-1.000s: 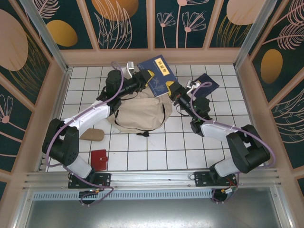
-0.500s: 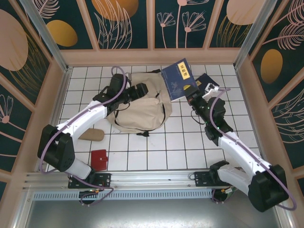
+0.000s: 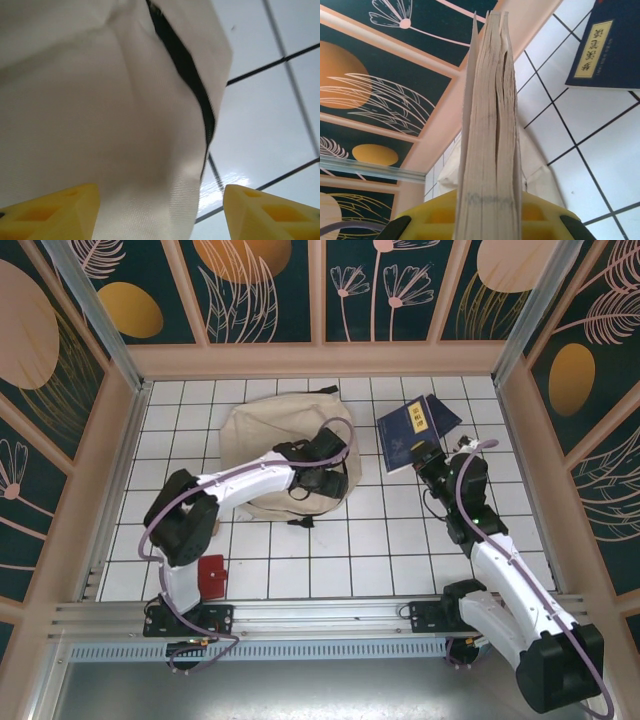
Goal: Pack the student bag
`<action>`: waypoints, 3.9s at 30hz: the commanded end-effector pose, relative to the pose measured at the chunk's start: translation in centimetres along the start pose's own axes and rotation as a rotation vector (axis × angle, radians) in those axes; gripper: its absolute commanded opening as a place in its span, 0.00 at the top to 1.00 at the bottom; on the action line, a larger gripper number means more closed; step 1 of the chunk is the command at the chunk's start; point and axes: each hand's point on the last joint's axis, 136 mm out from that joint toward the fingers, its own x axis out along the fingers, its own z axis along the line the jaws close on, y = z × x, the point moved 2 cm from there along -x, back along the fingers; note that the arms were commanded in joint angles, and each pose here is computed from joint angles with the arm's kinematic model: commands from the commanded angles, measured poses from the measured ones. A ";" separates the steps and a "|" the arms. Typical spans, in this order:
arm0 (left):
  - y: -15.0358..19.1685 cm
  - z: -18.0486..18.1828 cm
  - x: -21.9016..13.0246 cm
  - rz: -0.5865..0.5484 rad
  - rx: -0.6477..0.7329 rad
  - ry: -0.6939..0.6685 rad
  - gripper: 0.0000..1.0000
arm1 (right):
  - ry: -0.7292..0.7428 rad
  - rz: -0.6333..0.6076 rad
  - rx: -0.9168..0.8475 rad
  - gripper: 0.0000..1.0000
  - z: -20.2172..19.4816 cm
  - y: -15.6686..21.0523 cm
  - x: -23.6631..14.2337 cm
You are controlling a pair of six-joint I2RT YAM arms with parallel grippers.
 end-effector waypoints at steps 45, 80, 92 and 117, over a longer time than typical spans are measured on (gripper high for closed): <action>-15.2 1.7 -15.4 -0.579 0.025 -0.322 1.00 | -0.275 0.464 -0.066 1.00 3.0 10.4 -3.5; -18.8 -0.4 -15.9 -0.623 0.038 -0.279 1.00 | -0.279 0.151 -0.105 1.00 6.3 6.5 -4.7; -19.8 -1.2 -15.7 -0.626 0.047 -0.266 1.00 | -0.297 0.206 -0.101 1.00 6.5 7.9 -3.7; -19.9 -3.5 -15.2 -0.539 0.058 -0.133 1.00 | -0.321 0.154 0.139 1.00 9.7 13.3 9.9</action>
